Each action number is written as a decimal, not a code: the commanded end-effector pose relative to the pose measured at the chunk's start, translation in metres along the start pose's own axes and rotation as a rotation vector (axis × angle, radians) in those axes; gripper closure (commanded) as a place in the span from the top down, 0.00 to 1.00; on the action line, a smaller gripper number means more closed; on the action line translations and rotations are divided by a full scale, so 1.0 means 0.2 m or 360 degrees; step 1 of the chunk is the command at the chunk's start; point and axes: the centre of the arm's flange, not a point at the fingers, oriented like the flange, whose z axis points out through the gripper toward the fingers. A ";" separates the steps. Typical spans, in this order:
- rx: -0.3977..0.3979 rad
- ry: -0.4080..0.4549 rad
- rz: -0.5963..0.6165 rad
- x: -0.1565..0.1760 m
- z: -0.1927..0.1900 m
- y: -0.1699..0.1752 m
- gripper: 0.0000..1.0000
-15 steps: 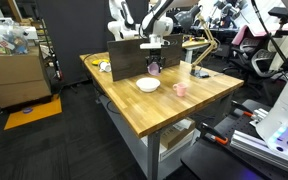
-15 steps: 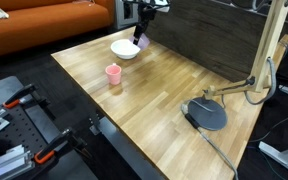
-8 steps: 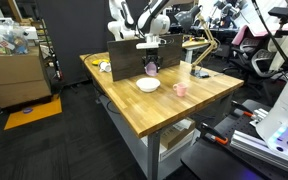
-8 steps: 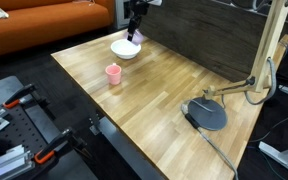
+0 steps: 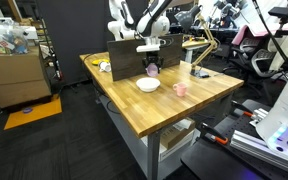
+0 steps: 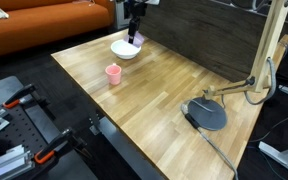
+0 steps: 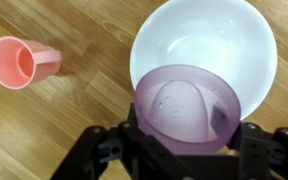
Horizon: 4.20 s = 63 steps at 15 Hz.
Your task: Pour the water out of the purple cup into the white bowl
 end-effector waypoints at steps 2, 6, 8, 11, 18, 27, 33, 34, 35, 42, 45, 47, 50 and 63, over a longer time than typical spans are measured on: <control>0.0035 0.0122 -0.0019 -0.02 0.00 0.02 0.49; 0.0046 0.0158 -0.0038 -0.04 0.01 0.00 0.49; 0.0054 0.0191 -0.0044 -0.04 0.02 -0.01 0.49; 0.0049 0.0267 -0.0056 -0.04 0.02 -0.03 0.49; 0.0053 0.0447 -0.0093 -0.07 0.03 -0.06 0.49; 0.0053 0.0523 -0.0098 -0.09 0.02 -0.08 0.49; 0.0072 0.0501 -0.0078 -0.07 0.00 -0.08 0.49; 0.0070 0.0497 -0.0077 -0.07 0.01 -0.08 0.49; 0.0070 0.0494 -0.0076 -0.06 0.01 -0.08 0.49; 0.0072 0.0491 -0.0077 -0.04 0.00 -0.05 0.49; 0.0064 0.0388 -0.0073 -0.04 0.00 -0.04 0.49; 0.0075 0.0302 -0.0064 -0.03 0.01 -0.03 0.49; 0.0080 0.0105 -0.0048 0.00 0.03 0.02 0.49; 0.0406 -0.0888 0.0063 0.24 0.02 0.40 0.49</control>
